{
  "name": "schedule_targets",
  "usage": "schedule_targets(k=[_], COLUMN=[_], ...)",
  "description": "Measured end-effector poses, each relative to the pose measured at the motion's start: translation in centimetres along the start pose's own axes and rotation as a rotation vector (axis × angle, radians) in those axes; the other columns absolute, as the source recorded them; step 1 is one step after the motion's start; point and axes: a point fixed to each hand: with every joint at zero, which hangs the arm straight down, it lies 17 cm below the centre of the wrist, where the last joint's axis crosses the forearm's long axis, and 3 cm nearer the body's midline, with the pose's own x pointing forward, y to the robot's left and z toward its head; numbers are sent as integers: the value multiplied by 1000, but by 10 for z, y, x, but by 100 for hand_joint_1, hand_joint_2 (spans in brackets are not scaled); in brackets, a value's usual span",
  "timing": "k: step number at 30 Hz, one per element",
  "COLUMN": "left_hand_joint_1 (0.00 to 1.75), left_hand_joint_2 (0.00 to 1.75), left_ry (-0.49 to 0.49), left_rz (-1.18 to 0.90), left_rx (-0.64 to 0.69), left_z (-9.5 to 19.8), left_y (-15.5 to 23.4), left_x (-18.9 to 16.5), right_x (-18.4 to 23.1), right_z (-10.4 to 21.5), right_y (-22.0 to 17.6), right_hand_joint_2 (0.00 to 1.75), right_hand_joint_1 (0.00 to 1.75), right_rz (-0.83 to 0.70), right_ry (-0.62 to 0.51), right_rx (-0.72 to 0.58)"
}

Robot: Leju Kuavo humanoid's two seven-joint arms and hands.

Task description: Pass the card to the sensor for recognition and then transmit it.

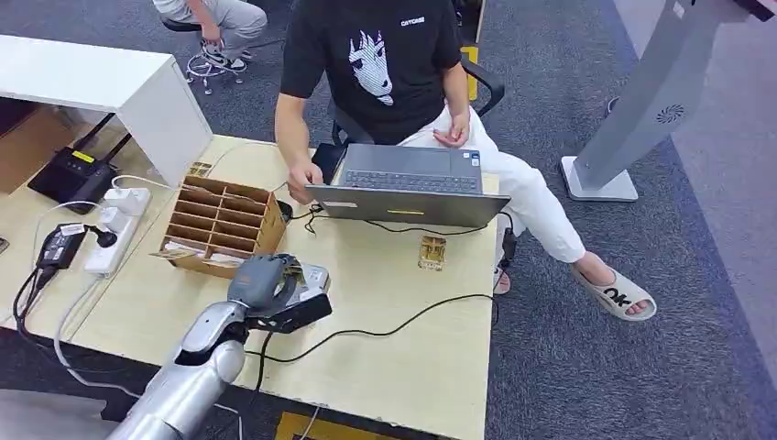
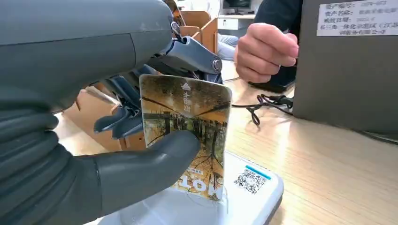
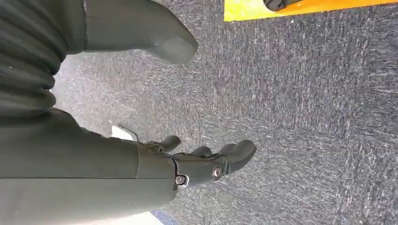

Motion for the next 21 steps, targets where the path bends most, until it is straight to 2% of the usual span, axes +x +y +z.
schedule_targets(k=[6, 13, 16, 21], left_hand_joint_1=[175, 175, 175, 175], left_hand_joint_2=[175, 175, 175, 175], left_ry=[15, 17, 9, 3], left_rz=[13, 16, 21, 9], left_rx=[25, 107, 170, 312], left_z=[-1, -4, -10, -25], left_y=[11, 51, 89, 198], left_x=[-9, -21, -24, -36], right_x=[0, 0, 0, 0], right_z=[0, 0, 0, 0], right_y=[0, 0, 0, -1], right_hand_joint_2=[175, 175, 175, 175], right_hand_joint_1=[0, 0, 0, 0], right_rz=[4, 10, 9, 8], right_ry=[-2, -5, -5, -8], right_rx=[0, -1, -1, -2])
